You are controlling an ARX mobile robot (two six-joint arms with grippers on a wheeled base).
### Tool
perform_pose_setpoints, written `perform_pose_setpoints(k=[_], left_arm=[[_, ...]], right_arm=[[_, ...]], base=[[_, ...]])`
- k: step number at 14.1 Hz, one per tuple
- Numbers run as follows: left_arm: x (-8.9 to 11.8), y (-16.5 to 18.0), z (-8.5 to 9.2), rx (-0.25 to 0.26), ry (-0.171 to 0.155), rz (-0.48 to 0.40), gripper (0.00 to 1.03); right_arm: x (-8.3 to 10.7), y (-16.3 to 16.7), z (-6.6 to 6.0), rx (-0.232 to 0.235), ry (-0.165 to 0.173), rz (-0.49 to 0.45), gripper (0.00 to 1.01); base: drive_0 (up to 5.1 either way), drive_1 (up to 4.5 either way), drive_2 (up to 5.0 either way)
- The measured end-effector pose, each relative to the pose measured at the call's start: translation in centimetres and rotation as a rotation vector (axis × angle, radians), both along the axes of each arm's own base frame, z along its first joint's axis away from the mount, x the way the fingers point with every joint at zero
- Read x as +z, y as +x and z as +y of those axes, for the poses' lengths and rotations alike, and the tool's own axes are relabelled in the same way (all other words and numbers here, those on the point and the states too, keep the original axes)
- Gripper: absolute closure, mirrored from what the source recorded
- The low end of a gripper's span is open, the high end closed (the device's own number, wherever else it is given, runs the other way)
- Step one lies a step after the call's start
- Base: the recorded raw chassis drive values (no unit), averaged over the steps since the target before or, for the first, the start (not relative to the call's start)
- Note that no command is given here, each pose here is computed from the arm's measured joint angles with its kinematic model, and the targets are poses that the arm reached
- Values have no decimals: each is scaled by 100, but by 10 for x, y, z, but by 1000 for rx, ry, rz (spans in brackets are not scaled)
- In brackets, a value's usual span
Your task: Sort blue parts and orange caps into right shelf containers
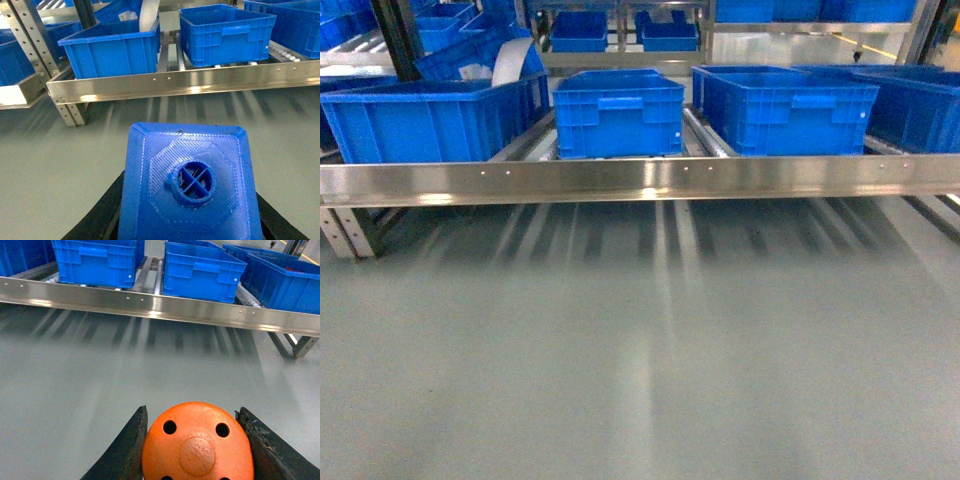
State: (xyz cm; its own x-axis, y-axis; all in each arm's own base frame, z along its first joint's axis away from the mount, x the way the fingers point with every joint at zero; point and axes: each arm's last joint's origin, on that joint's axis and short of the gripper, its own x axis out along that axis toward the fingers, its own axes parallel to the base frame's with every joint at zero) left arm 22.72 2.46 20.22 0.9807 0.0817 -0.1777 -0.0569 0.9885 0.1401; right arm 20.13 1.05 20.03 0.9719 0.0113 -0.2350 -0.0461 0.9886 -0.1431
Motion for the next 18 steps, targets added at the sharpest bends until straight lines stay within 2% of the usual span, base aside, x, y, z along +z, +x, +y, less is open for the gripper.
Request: perform_pose_setpoints(k=[9, 18], left_arm=[[-1, 0, 0, 0, 0, 3, 59], [0, 0, 0, 1, 0, 0, 59]], right_arm=[[0, 0, 0, 0, 0, 2, 57], [0, 0, 0, 1, 0, 0, 57]], base=[[0, 22, -23], [315, 148, -504]])
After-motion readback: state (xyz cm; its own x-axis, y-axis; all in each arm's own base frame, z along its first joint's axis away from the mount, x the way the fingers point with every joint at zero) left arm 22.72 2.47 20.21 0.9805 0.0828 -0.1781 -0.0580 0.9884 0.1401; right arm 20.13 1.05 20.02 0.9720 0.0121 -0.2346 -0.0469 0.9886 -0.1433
